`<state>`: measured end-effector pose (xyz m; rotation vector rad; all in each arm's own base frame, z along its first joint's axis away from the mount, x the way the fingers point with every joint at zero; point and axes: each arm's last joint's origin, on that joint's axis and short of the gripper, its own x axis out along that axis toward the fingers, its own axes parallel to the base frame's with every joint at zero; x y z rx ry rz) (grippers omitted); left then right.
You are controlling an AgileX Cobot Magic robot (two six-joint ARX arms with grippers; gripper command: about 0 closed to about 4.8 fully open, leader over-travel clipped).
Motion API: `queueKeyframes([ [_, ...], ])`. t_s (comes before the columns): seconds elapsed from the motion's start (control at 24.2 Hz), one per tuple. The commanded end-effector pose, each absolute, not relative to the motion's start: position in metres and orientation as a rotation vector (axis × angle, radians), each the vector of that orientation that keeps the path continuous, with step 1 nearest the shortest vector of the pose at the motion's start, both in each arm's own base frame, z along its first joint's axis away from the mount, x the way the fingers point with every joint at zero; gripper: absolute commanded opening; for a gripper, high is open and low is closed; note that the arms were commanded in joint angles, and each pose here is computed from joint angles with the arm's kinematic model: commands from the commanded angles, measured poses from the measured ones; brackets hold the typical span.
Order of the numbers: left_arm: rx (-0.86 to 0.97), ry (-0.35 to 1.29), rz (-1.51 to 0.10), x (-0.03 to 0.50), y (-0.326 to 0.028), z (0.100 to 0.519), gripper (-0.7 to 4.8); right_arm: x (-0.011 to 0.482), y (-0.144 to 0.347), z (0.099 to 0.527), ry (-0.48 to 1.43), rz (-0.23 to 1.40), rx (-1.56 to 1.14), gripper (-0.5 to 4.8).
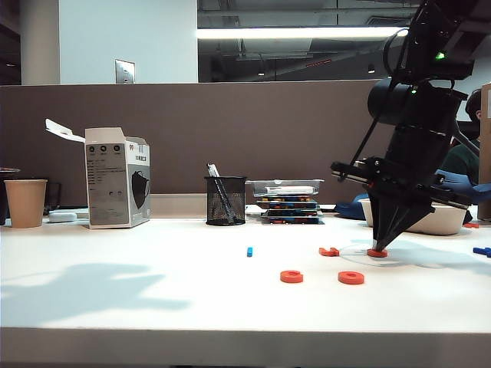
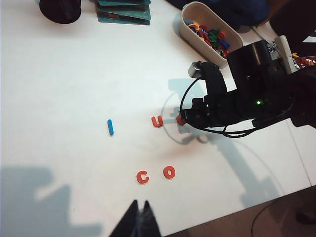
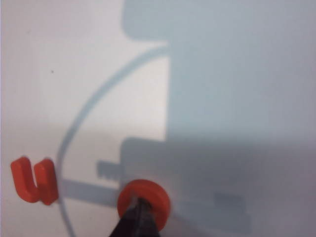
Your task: Select the appropriate letters from the row of letter magnets placed on the table to arrange into the word "cool".
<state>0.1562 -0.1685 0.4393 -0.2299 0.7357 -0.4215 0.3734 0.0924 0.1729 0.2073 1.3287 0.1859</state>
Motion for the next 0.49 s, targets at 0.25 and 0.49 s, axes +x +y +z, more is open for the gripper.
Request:
queueKeyframes([
  [0.25, -0.235, 0.720, -0.426, 0.155, -0.167, 0.442, -0.05, 0.339, 0.096, 0.145, 1.579, 0.231, 0.231, -0.05],
  [0.49, -0.238, 0.715, -0.429, 0.155, -0.168, 0.443, -0.05, 0.294, 0.089, 0.137, 1.584, 0.218, 0.243, -0.05],
])
